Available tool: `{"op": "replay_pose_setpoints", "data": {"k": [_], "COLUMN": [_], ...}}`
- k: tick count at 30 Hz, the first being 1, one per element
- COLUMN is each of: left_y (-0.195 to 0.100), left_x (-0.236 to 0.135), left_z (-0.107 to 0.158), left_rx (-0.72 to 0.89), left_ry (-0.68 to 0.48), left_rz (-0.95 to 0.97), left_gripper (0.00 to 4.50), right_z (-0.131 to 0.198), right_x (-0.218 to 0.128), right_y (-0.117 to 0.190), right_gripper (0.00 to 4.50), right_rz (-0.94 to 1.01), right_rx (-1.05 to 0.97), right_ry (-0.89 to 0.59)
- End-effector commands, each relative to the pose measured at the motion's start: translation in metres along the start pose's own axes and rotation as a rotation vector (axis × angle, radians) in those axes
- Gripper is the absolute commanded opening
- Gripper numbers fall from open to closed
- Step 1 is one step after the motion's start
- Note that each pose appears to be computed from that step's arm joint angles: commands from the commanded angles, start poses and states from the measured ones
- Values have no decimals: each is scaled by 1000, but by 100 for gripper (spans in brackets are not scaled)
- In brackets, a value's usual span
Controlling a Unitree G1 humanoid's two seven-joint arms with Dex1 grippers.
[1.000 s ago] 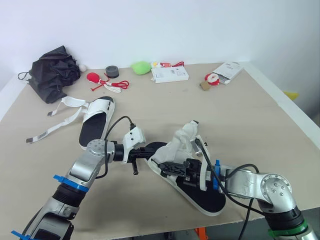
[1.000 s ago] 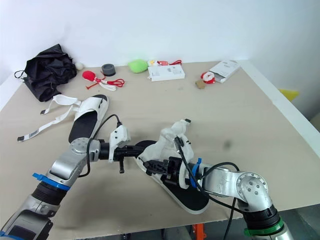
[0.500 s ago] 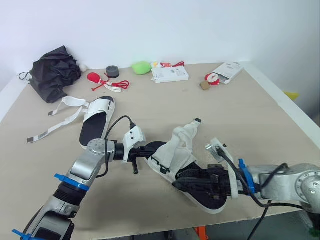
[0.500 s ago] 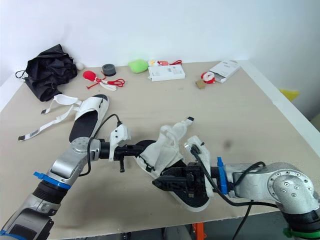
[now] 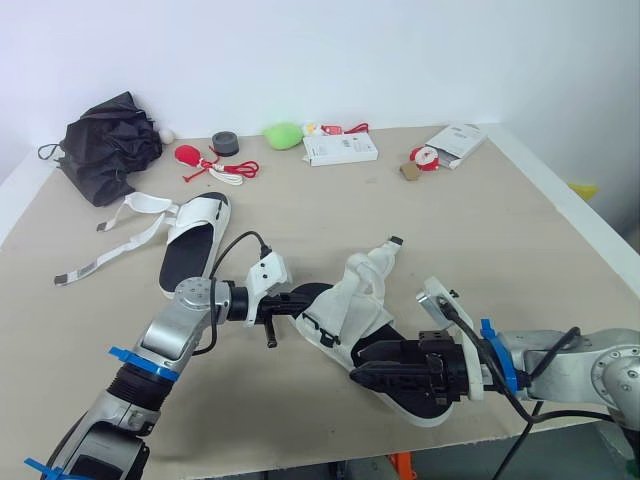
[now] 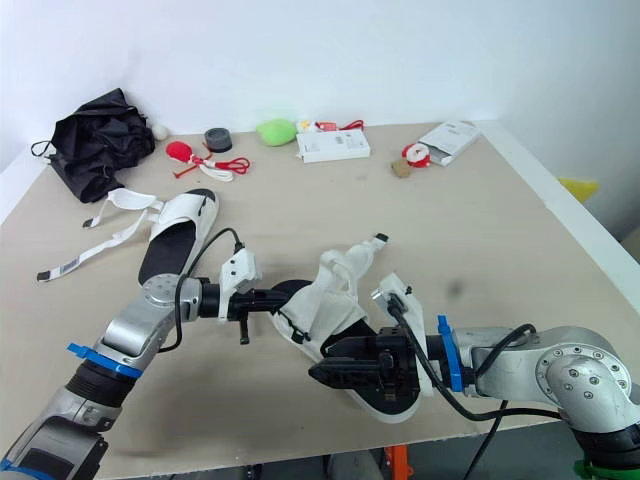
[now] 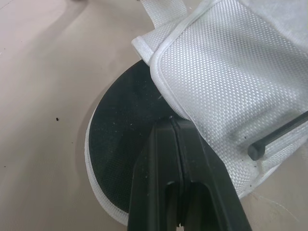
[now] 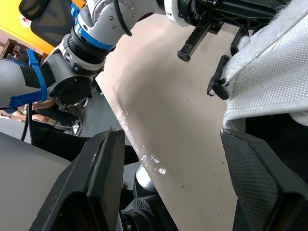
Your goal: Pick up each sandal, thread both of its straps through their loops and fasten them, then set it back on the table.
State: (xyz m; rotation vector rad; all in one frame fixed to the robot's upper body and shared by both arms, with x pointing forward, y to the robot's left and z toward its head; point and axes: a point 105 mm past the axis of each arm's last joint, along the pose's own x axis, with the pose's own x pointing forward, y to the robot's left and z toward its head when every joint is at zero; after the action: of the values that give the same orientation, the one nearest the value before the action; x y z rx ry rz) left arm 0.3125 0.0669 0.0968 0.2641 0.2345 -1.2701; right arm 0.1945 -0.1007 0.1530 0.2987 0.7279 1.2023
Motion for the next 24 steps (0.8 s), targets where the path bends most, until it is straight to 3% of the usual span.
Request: {"op": "replay_pose_setpoints", "data": {"k": [1,3,6,12,18,21,24], "left_y": [0,-1,1,1,1,1,1], "left_x": [-1,0,2,3,2,3,3], "left_z": [-29,-28,-25,-21,-21,-20,-18], "left_rx": [-60,-63,-62,-68,-68,-68,-70], "left_ry": [100,96,81,63,64,59,52], "left_rz": [19,22,31,32,31,29,28], "left_gripper": [0,0,0,0,0,0,0], "right_z": [4,-15,-59,-58,-52,-83,-82], "right_x": [-2,-3,4,6,4,6,1], "right_y": [7,17,-4,-13,5,-38,-68], "right_gripper": [342,342,342,342,342,342,342], "right_rz": [12,63,-14,-38,62,-199,-343], "right_rx": [-41,-9,62,34,5,-39,-11], "right_ry": [-11,63,262,246,229,407,412]}}
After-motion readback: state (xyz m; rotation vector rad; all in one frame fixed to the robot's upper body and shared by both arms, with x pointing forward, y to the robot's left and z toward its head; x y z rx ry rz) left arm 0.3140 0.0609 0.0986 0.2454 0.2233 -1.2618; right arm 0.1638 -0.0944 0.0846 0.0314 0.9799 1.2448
